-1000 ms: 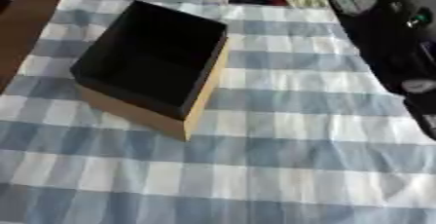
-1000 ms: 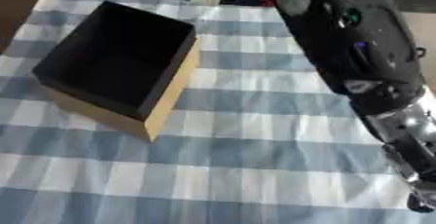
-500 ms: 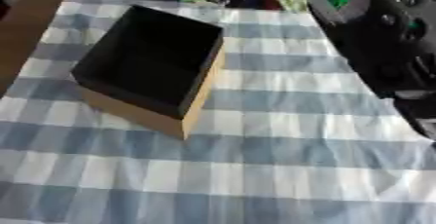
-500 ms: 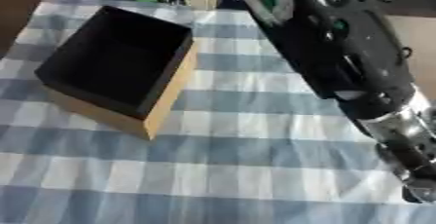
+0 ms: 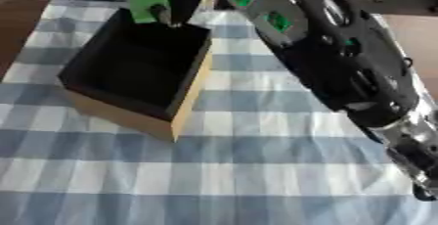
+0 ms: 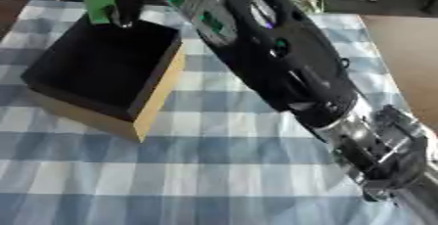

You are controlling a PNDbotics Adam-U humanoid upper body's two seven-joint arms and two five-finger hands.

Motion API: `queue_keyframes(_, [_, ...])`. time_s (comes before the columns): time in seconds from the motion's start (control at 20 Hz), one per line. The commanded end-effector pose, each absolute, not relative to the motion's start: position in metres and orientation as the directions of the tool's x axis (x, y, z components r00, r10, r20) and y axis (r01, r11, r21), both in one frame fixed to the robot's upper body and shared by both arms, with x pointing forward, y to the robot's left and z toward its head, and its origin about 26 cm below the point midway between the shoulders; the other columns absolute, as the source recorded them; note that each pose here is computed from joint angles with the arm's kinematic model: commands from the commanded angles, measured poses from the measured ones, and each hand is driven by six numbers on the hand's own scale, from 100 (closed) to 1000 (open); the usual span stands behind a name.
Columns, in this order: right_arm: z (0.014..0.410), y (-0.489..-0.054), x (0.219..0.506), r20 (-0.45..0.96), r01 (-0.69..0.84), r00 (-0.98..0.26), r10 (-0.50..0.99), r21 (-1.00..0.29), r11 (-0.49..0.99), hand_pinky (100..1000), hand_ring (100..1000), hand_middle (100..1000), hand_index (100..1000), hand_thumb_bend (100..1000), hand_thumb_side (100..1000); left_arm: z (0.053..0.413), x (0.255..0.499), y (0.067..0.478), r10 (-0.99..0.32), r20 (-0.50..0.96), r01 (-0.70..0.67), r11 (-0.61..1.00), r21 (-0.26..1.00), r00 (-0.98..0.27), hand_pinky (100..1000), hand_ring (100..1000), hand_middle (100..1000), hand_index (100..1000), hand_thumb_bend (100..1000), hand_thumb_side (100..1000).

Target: Pick up objects on the table and place them in the box.

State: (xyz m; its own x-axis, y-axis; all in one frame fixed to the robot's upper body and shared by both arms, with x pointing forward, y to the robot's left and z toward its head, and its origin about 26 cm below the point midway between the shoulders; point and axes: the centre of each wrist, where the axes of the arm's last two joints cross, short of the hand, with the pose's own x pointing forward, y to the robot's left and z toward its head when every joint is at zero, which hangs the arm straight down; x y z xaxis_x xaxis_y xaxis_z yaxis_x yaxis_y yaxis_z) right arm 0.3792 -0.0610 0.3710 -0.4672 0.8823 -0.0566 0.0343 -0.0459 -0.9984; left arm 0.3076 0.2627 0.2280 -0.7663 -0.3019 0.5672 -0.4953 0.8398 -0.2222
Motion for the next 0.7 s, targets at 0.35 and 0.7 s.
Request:
queue_keyframes(0.35, [0.366, -0.059, 0.376, -0.034, -0.04, -0.503, 0.864, -0.997, -0.063, 854, 808, 593, 645, 100, 100, 0.235, 0.305, 0.263, -0.303, 0.545, -0.486, 0.843, -0.23, -0.782, 618, 712, 581, 716, 233, 399])
queue_keyframes(0.7, [0.365, -0.057, 0.375, -0.071, -0.076, -0.53, 0.845, -0.988, -0.131, 901, 869, 773, 801, 123, 100, 0.234, 0.305, 0.262, -0.3, 0.548, -0.486, 0.843, -0.23, -0.781, 618, 712, 581, 716, 233, 399])
